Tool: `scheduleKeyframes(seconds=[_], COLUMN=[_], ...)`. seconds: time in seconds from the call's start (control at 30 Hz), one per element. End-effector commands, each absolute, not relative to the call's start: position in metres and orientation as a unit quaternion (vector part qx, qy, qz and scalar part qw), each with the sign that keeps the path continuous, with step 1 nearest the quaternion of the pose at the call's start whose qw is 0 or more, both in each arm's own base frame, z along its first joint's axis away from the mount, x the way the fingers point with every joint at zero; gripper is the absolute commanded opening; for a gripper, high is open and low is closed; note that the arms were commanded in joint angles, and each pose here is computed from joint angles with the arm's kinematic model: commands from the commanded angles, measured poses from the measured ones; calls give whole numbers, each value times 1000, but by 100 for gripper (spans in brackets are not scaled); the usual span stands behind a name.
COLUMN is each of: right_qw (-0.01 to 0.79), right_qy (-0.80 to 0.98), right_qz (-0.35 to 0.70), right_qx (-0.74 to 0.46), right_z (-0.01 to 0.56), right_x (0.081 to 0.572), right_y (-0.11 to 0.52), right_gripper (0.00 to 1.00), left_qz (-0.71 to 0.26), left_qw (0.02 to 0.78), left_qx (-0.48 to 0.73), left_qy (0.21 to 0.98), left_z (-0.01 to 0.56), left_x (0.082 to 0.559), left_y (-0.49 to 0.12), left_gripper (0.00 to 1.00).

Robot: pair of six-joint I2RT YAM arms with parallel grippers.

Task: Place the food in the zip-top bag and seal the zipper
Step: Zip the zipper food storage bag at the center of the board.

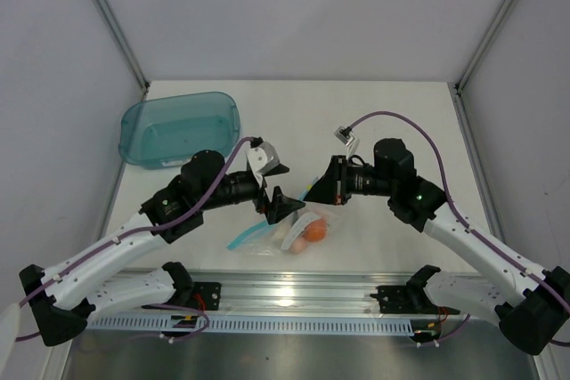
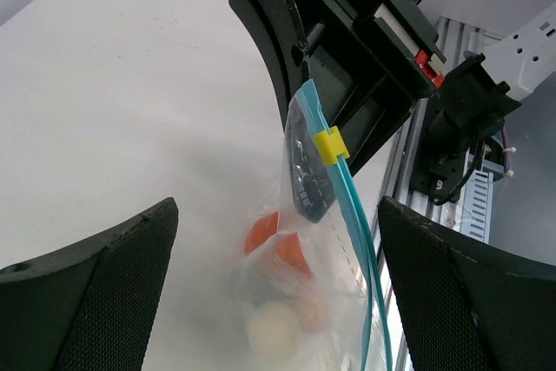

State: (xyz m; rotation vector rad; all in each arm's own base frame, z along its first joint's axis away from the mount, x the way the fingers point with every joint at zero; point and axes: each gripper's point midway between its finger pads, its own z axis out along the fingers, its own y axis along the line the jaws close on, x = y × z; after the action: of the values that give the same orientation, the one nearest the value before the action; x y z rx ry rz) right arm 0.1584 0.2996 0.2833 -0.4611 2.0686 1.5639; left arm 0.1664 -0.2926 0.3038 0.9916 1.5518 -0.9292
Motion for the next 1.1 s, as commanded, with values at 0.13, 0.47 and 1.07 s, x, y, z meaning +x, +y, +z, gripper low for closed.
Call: scheduleKeyframes(seconds=[0.13,0.47,1.07], right_qw=[289,293,358], right_qy=[738,748,644], right_qz=[586,567,565], right_qx=[-171,-181,-373], right_z=[321,321,340], right_x=[159,159,119], right_y=[301,298,283], right_gripper=[0,0,38], left_qz=[-388,-397,-550], left_qw=[498,461,344], left_qx=[437,430,470], left_qy=[640,668,599], left_z=[298,289,312], left_x=[160,155,101], left_y=[-296,-297,-295], left_gripper=[85,5,1])
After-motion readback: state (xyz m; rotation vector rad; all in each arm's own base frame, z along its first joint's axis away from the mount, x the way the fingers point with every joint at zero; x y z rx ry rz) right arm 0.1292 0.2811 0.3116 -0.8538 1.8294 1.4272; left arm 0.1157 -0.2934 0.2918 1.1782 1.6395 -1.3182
